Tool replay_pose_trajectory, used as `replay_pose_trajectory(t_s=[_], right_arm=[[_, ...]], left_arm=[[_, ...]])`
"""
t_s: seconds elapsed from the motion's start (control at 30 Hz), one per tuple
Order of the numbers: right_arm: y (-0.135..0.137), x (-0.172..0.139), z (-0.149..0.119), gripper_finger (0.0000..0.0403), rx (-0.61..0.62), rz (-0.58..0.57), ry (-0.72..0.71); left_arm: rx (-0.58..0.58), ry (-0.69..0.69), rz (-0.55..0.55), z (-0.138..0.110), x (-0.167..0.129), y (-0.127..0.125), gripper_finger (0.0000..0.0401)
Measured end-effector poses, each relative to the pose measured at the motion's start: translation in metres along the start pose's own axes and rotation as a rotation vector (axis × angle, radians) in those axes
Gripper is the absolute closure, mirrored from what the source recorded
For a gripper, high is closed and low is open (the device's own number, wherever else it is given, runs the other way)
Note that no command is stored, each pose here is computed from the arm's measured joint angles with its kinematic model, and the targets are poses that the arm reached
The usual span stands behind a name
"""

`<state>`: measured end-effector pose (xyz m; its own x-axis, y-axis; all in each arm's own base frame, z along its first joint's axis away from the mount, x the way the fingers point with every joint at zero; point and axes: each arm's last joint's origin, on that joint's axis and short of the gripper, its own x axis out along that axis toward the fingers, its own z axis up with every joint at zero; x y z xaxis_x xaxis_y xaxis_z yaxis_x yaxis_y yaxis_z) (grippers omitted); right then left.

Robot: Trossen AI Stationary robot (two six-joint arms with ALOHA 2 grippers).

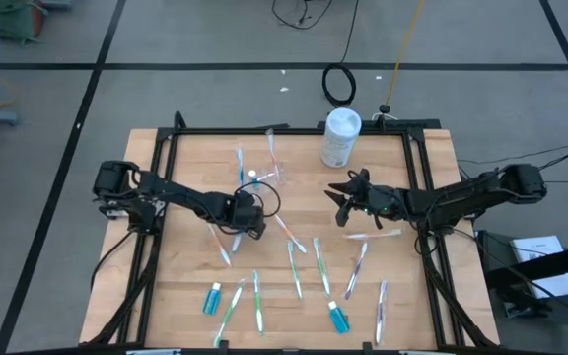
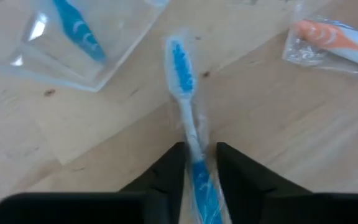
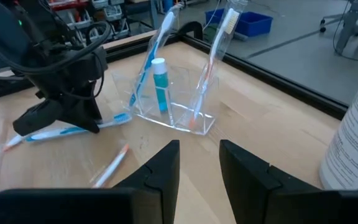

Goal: Pick & Place toothbrushing station
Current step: Put the blue toothbrush into the transparent organizer

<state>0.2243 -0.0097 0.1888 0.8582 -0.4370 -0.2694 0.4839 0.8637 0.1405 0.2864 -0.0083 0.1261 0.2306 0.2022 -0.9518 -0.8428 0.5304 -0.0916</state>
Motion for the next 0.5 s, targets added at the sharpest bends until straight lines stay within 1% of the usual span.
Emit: replay_pose_trajectory(t_s=[0.17, 0.23, 0.3, 0.37, 0.43, 0.47, 0.5], right_arm=[[0.000, 0.000, 0.000, 0.0298, -0.001, 0.000, 0.000], [0.000, 0.000, 0.000, 0.0298, -0.002, 0.000, 0.000], [0.000, 0.000, 0.000, 0.0298, -0.003, 0.000, 0.000], [0.000, 0.000, 0.000, 0.0298, -0.004, 0.000, 0.000], [0.000, 0.000, 0.000, 0.0298, -0.004, 0.000, 0.000], [0.000, 0.000, 0.000, 0.0298, -0.004, 0.000, 0.000], [0.000, 0.000, 0.000, 0.0298, -0.004, 0.000, 0.000]], left_arm=[[0.017, 0.000, -0.043, -0.002, 0.000, -0.005, 0.0373], [0.041, 0.020, -0.107, -0.003, -0.001, -0.010, 0.0390], [0.087, 0.032, -0.182, -0.004, -0.008, -0.015, 0.0393], [0.133, 0.017, -0.249, -0.005, -0.015, -0.020, 0.0386], [0.184, -0.032, -0.312, -0.006, -0.030, -0.023, 0.0381], [0.200, -0.081, -0.355, -0.004, -0.040, -0.026, 0.0382], [0.218, -0.129, -0.376, -0.004, -0.051, -0.027, 0.0386]])
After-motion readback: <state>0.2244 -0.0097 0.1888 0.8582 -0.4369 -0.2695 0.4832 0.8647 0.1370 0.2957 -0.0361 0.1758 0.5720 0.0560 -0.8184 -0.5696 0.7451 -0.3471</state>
